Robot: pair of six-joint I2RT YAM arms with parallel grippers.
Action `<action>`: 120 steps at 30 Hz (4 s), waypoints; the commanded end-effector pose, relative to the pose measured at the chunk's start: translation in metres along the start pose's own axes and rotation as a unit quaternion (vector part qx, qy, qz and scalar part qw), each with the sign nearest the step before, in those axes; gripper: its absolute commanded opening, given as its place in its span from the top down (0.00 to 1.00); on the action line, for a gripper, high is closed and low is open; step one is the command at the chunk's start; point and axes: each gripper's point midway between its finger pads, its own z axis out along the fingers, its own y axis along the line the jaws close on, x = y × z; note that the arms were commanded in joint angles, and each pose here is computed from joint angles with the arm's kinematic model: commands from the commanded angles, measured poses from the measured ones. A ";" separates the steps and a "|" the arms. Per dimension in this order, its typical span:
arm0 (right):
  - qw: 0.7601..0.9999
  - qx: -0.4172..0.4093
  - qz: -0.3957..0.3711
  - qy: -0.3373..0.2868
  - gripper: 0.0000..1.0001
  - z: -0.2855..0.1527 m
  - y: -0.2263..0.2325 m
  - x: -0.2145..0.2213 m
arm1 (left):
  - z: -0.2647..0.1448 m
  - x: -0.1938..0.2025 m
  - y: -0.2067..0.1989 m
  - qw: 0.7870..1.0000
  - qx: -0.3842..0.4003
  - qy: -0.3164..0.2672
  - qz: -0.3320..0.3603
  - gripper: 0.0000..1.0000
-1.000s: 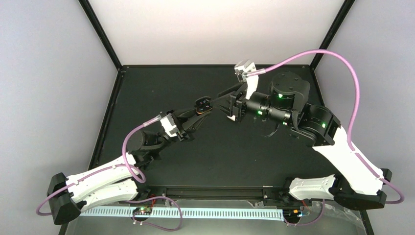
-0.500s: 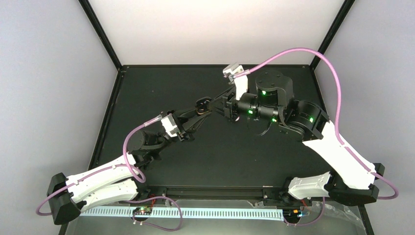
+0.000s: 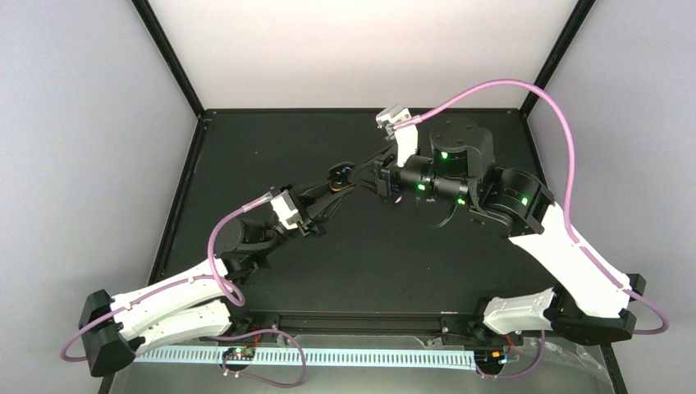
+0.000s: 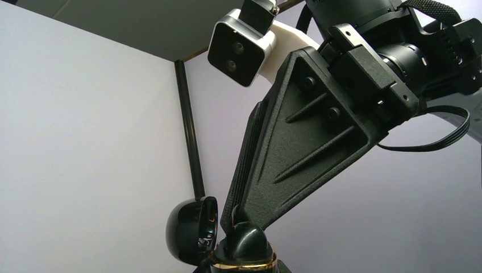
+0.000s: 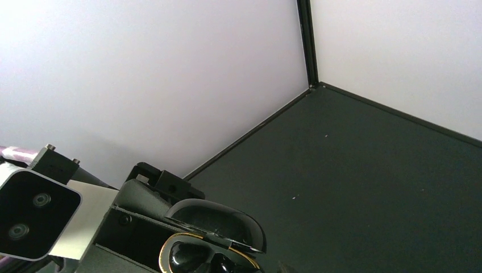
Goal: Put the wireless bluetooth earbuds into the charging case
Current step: Place the earbud in the charging case, then close the charging case.
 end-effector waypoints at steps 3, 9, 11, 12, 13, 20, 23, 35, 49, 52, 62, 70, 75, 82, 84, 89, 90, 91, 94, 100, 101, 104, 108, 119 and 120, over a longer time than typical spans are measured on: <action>1.000 0.001 0.000 -0.005 0.78 -0.007 0.002 -0.003 | 0.003 -0.013 0.002 1.000 -0.005 -0.014 0.008 0.99; 1.000 0.002 0.002 -0.006 0.88 -0.007 0.001 -0.004 | 0.004 -0.011 0.004 1.000 -0.012 -0.011 0.013 0.98; 1.000 0.004 0.004 -0.004 0.91 -0.006 0.001 -0.003 | 0.004 -0.011 0.005 1.000 -0.013 -0.010 0.016 0.98; 1.000 0.005 0.006 -0.005 0.93 -0.006 0.000 -0.003 | 0.004 -0.010 0.005 1.000 -0.013 -0.009 0.018 0.99; 1.000 0.006 0.007 -0.004 0.94 -0.006 0.000 -0.003 | 0.005 -0.009 0.005 1.000 -0.012 -0.008 0.021 0.98; 0.999 0.017 0.027 0.005 0.99 0.000 -0.004 0.000 | 0.009 -0.005 0.009 0.999 -0.022 0.007 0.036 0.99; 0.999 0.028 0.046 0.010 0.99 0.003 -0.007 -0.001 | 0.011 -0.002 0.013 0.998 -0.033 0.012 0.047 0.98; 0.989 0.076 0.126 0.016 0.99 0.012 -0.020 -0.005 | 0.020 0.008 0.031 0.990 -0.083 0.030 0.106 0.98; 0.977 0.073 0.200 0.011 0.99 0.026 -0.019 -0.006 | 0.030 0.024 0.040 0.986 -0.113 0.038 0.119 0.99; 0.976 0.070 0.207 0.008 0.99 0.027 -0.019 -0.007 | 0.032 0.028 0.041 0.985 -0.117 0.039 0.118 0.98; 0.973 0.043 0.228 -0.007 0.76 0.032 -0.014 -0.019 | 0.033 0.038 0.043 0.983 -0.130 0.049 0.120 0.98; 0.972 0.051 0.228 -0.011 0.55 0.025 -0.018 -0.021 | 0.033 0.041 0.046 0.982 -0.138 0.054 0.118 0.98; 0.973 0.053 0.222 -0.015 0.45 0.010 -0.023 -0.019 | 0.032 0.039 0.047 0.983 -0.142 0.049 0.106 0.98; 0.979 0.054 0.189 -0.044 0.35 -0.028 -0.023 -0.022 | 0.027 0.028 0.047 0.987 -0.140 0.039 0.073 0.98; 0.981 0.060 0.173 -0.056 0.34 -0.041 -0.025 -0.024 | 0.025 0.022 0.044 0.989 -0.131 0.032 0.057 0.98; 0.983 0.119 0.112 -0.080 0.34 -0.062 -0.047 -0.019 | 0.008 -0.007 -0.001 1.000 0.004 -0.015 -0.003 0.98; 0.983 0.129 0.101 -0.087 0.34 -0.066 -0.051 -0.019 | 0.004 -0.013 -0.011 0.999 0.035 -0.020 -0.016 0.98; 0.983 0.131 0.088 -0.091 0.33 -0.069 -0.052 -0.018 | -0.001 -0.019 -0.024 0.997 0.073 -0.023 -0.027 0.98; 0.984 0.139 0.056 -0.100 0.33 -0.072 -0.056 -0.017 | -0.016 -0.035 -0.056 0.983 0.172 -0.034 -0.061 0.98; 0.997 0.059 -0.009 -0.055 0.33 -0.053 -0.024 -0.017 | -0.030 -0.049 -0.089 0.954 0.283 -0.021 -0.097 0.98; 0.998 0.046 -0.012 -0.044 0.33 -0.050 -0.019 -0.016 | -0.030 -0.048 -0.090 0.953 0.287 -0.017 -0.096 0.98; 1.000 -0.001 -0.024 -0.012 0.33 -0.044 -0.003 -0.005 | -0.029 -0.049 -0.093 0.950 0.297 -0.014 -0.095 0.98; 0.998 -0.055 -0.024 0.025 0.35 -0.039 0.014 0.011 | -0.023 -0.048 -0.093 0.949 0.299 -0.012 -0.094 0.98; 0.987 -0.140 -0.024 0.081 0.37 -0.046 0.039 0.040 | -0.007 -0.036 -0.080 0.963 0.256 0.001 -0.083 0.98; 0.986 -0.141 -0.025 0.084 0.37 -0.047 0.039 0.042 | -0.006 -0.035 -0.079 0.964 0.252 0.002 -0.083 0.98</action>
